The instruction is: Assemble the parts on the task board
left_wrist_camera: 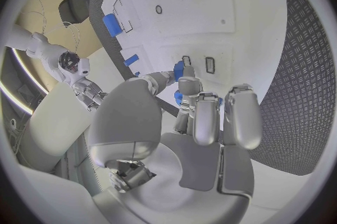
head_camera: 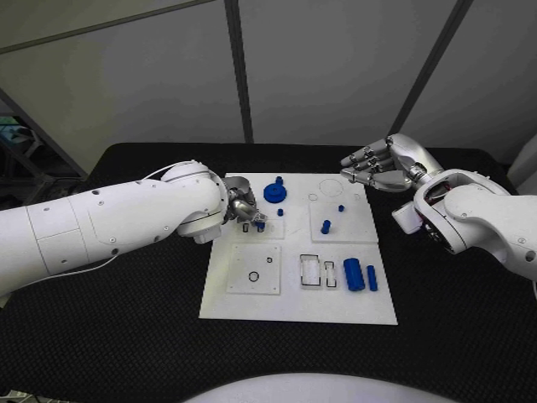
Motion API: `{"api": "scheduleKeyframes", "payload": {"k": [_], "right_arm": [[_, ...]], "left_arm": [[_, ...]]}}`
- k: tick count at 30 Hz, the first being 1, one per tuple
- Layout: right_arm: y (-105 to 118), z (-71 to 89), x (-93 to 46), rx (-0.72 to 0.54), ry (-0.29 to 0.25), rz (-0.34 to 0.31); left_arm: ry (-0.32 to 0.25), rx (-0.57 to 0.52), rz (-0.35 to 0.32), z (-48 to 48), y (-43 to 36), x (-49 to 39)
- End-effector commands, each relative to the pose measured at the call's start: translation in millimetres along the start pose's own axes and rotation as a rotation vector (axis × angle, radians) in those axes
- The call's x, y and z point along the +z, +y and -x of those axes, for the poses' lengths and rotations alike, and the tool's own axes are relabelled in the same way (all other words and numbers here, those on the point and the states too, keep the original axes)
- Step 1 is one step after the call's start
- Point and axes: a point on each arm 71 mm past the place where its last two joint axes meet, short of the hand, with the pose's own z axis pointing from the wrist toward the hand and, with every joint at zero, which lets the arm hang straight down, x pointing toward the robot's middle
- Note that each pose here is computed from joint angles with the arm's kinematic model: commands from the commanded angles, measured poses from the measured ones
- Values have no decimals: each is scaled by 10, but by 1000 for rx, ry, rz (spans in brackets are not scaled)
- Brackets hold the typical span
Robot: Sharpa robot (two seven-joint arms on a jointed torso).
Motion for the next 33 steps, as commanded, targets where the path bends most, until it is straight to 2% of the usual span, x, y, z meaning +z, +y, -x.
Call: {"api": "scheduleKeyframes", "payload": {"k": [1, 22, 33], "right_arm": [[16, 1, 4, -7, 5, 12], [18, -8, 9, -6, 10, 13], [19, -11, 11, -6, 11, 14]], "left_arm": [[-26, 49, 16, 9, -7, -3], [-12, 120, 25, -34, -41, 16], [18, 143, 21, -88, -57, 13]]}}
